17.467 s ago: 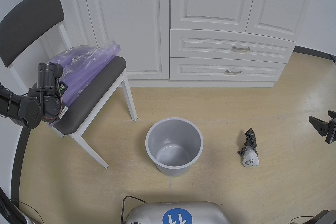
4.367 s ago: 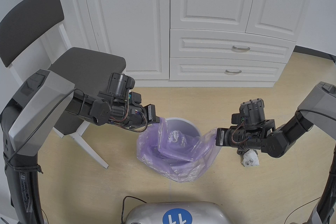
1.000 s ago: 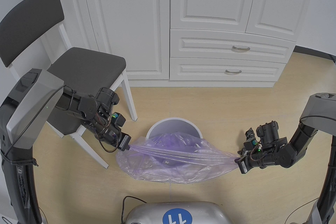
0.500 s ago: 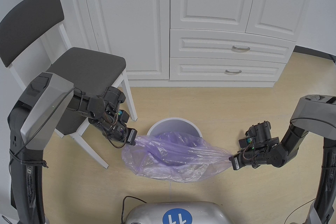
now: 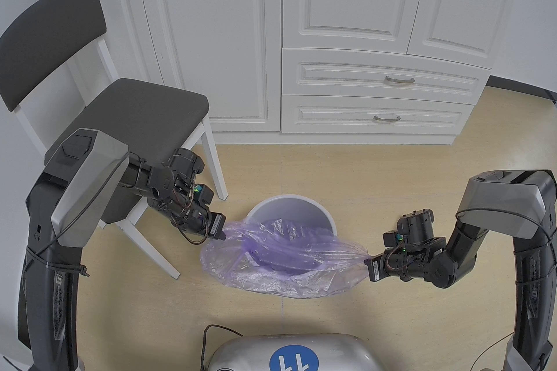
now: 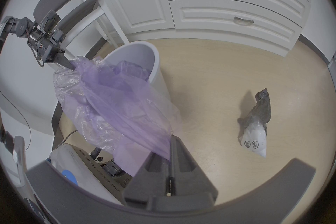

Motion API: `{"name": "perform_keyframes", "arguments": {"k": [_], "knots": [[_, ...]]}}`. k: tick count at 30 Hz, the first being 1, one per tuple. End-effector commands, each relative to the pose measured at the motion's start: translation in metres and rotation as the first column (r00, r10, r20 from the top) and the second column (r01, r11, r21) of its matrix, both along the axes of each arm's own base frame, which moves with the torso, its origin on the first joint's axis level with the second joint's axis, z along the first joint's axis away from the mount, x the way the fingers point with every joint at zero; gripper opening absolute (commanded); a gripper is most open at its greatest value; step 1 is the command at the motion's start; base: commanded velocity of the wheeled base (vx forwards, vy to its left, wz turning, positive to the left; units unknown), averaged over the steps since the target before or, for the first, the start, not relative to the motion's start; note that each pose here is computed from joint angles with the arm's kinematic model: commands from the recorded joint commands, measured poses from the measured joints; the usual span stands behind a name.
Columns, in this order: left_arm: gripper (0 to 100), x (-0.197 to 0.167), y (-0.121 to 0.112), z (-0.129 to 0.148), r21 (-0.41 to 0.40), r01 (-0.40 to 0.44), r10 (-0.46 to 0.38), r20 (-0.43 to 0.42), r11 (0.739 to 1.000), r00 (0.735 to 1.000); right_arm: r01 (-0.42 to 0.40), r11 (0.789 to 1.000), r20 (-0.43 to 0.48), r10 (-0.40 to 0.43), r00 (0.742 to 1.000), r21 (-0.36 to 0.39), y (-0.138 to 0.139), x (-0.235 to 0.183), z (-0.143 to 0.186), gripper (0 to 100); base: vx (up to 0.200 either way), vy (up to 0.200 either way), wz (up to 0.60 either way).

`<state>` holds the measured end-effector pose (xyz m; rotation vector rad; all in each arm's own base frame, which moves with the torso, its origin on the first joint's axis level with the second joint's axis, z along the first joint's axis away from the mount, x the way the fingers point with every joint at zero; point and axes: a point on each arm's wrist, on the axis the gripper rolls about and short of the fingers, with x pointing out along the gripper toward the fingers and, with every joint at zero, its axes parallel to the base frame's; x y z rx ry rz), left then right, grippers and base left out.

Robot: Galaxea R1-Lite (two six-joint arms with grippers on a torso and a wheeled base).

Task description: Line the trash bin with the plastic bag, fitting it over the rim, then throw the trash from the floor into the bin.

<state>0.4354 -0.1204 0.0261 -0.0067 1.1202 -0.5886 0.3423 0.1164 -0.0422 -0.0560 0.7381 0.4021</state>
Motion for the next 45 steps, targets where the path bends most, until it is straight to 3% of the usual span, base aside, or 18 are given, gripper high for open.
{"name": "perform_keyframes", "arguments": {"k": [1,13,18,22,23,31,35,39,45], "knots": [[0,-0.001,0.005,-0.008,-0.008,0.019,-0.019,-0.026,1.0,0.999,0.007,1.0,-0.02,-0.007,1.0,-0.007,-0.002,0.0,-0.01,0,0.0,0.0,0.0],[0,-0.005,0.016,-0.018,0.008,0.035,-0.035,-0.04,0.999,0.999,0.031,0.999,-0.049,-0.032,0.998,-0.02,-0.011,0.004,-0.024,0,0.0,0.0,0.0],[0,-0.01,0.029,-0.029,0.052,0.154,-0.154,-0.017,0.987,0.988,0.028,0.999,-0.056,-0.03,0.998,-0.024,-0.011,0.002,-0.025,0,0.0,0.0,0.0],[0,-0.005,0.027,-0.027,0.034,0.119,-0.12,0.035,0.992,0.992,0.026,0.999,-0.05,-0.027,0.998,-0.022,-0.011,0.002,-0.023,0,0.0,0.0,0.0],[0,-0.003,0.026,-0.028,0.025,0.101,-0.102,0.045,0.995,0.994,0.026,0.999,-0.049,-0.027,0.998,-0.024,-0.012,0.002,-0.022,100,0.0,0.0,0.0],[0,0.001,0.017,-0.027,-0.054,0.017,-0.009,0.148,0.998,0.989,-0.007,1.0,-0.035,0.007,0.999,-0.002,-0.027,-0.003,-0.007,100,0.0,0.0,0.0],[0,0.001,0.014,-0.027,-0.133,0.017,0.012,0.214,0.991,0.977,-0.13,0.991,-0.021,0.13,0.991,0.026,-0.05,-0.014,0.005,100,0.0,0.0,0.0],[0,0.0,0.014,-0.029,-0.186,0.034,0.018,0.274,0.982,0.962,-0.263,0.965,0.059,0.262,0.963,0.016,-0.062,-0.026,0.02,100,0.0,0.0,0.0],[0,-0.002,0.013,-0.031,-0.238,0.072,0.029,0.397,0.969,0.917,-0.309,0.95,0.231,0.31,0.922,-0.041,-0.04,-0.041,0.048,100,0.0,0.0,0.0]]}}
